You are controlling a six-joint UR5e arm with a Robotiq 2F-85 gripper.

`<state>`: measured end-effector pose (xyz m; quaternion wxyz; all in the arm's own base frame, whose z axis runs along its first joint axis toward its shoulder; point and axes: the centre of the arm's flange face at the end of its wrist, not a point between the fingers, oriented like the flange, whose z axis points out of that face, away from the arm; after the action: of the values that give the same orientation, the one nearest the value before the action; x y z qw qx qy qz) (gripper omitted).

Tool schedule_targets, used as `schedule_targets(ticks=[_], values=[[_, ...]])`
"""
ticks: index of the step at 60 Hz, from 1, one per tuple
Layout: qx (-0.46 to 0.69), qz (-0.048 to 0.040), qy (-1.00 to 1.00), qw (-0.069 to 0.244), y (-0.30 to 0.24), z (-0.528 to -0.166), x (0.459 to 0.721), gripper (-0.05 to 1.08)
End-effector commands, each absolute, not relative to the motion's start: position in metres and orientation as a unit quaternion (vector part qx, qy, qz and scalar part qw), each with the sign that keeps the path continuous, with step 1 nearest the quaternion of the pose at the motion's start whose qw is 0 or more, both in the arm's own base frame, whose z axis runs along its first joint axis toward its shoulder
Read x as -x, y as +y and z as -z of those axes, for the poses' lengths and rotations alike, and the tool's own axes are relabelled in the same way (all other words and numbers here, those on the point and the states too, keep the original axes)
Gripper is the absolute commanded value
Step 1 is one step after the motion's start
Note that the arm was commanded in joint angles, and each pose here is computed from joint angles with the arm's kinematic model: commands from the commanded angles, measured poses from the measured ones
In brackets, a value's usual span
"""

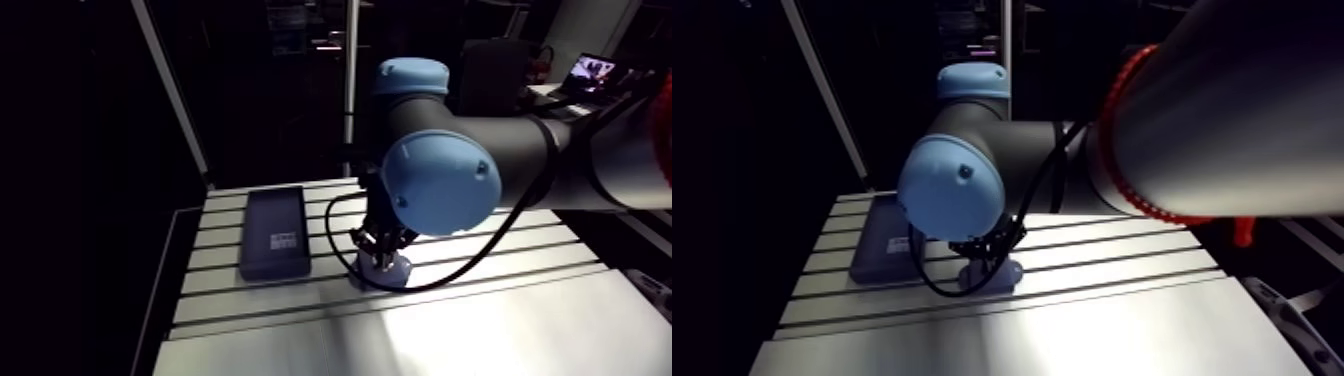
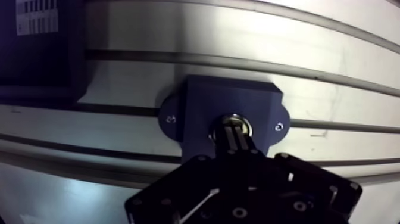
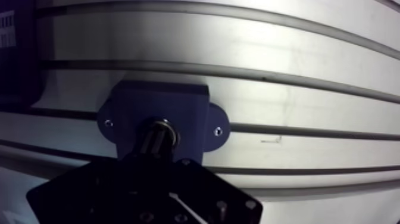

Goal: Pick up the bearing and press it into the housing until flush.

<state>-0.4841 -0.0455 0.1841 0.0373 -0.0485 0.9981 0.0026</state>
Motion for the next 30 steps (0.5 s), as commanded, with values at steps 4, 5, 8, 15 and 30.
schedule_targets(ticks=[4, 5, 8, 15, 30], values=[[0.051, -0.0023, 0.998, 0.039, -0.0455, -0.1830, 0.4834, 1.08], [0.051, -0.0023, 0.998, 0.039, -0.0455, -0.1830, 0.4834, 1.08], [0.051, -0.0023, 0.998, 0.039, -0.0455, -0.1830, 0.4834, 1.08], [0.051, -0.0023, 0.998, 0.039, -0.0455, -0.1830, 0.4834, 1.08], [0.051, -0.0027, 0.998, 0.040, -0.0452, -0.1814, 0.4840, 1.08]])
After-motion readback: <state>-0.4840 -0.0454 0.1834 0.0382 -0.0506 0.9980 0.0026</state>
